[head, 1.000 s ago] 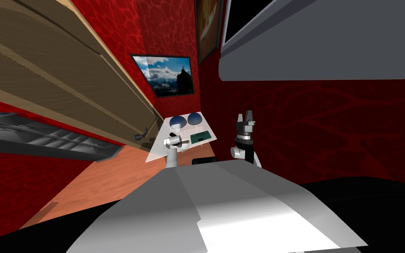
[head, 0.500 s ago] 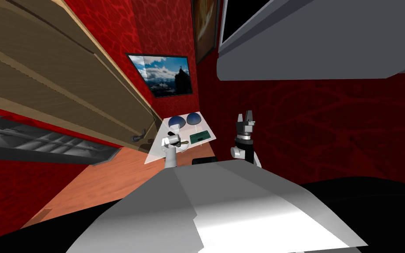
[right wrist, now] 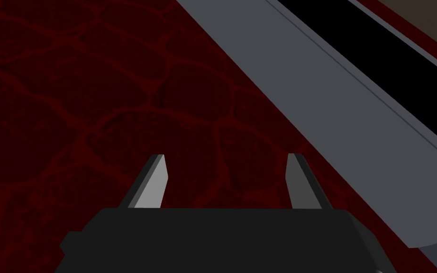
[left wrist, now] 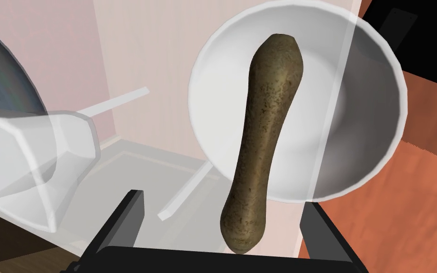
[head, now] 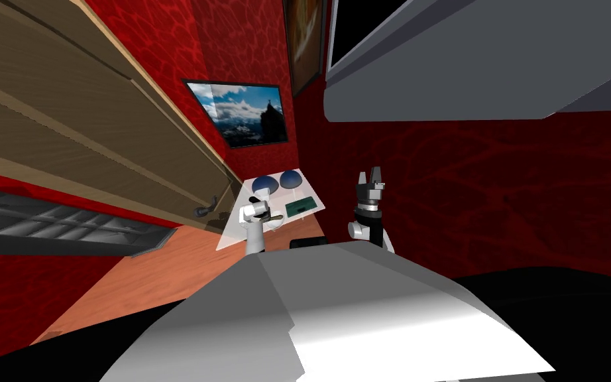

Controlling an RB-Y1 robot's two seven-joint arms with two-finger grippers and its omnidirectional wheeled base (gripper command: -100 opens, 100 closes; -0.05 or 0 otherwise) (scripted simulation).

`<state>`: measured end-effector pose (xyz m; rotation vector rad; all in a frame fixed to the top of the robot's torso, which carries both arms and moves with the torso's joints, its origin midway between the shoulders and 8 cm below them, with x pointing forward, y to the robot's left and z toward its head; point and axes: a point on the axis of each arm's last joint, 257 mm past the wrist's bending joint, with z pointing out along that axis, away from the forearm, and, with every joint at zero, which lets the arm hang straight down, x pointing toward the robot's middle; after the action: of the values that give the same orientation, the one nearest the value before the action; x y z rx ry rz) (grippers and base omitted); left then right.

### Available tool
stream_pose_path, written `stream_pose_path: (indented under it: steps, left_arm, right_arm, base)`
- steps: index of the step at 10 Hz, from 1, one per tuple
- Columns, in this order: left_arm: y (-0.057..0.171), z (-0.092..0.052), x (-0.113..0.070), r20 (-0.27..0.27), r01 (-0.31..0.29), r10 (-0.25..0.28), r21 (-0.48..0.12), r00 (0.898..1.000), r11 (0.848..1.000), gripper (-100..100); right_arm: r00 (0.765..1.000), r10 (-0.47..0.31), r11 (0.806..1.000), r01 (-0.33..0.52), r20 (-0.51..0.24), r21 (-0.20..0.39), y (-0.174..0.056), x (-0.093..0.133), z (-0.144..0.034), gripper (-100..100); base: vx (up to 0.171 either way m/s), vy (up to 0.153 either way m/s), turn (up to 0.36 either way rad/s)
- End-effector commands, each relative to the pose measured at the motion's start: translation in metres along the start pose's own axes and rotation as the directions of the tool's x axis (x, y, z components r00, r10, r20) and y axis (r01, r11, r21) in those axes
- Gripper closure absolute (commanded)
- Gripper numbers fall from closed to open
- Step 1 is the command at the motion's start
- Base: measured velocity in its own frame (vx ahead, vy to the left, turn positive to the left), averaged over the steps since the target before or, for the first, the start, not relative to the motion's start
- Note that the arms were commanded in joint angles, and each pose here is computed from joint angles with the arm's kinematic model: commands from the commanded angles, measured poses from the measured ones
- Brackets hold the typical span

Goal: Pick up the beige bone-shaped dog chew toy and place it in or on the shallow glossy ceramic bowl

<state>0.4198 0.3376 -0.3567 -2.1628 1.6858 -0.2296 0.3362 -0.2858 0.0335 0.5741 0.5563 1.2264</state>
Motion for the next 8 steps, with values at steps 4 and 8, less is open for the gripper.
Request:
stream_pose_path:
  steps: [4, 8]
  left_arm:
    - [-0.0008, -0.0033, -0.0028, 0.0, 0.008, -0.008, -0.005, 1.0, 1.0, 0]
    - [-0.0008, -0.0033, -0.0028, 0.0, 0.008, -0.008, -0.005, 1.0, 1.0, 0]
  right_arm:
    - [1.0, 0.0, 1.0, 0.0, 0.0, 0.0, 0.0, 0.0, 0.0, 0]
    - [1.0, 0.0, 1.0, 0.0, 0.0, 0.0, 0.0, 0.0, 0.0, 0]
  base:
    - [-0.005, 0.006, -0.024]
    - [0.0, 0.0, 0.0]
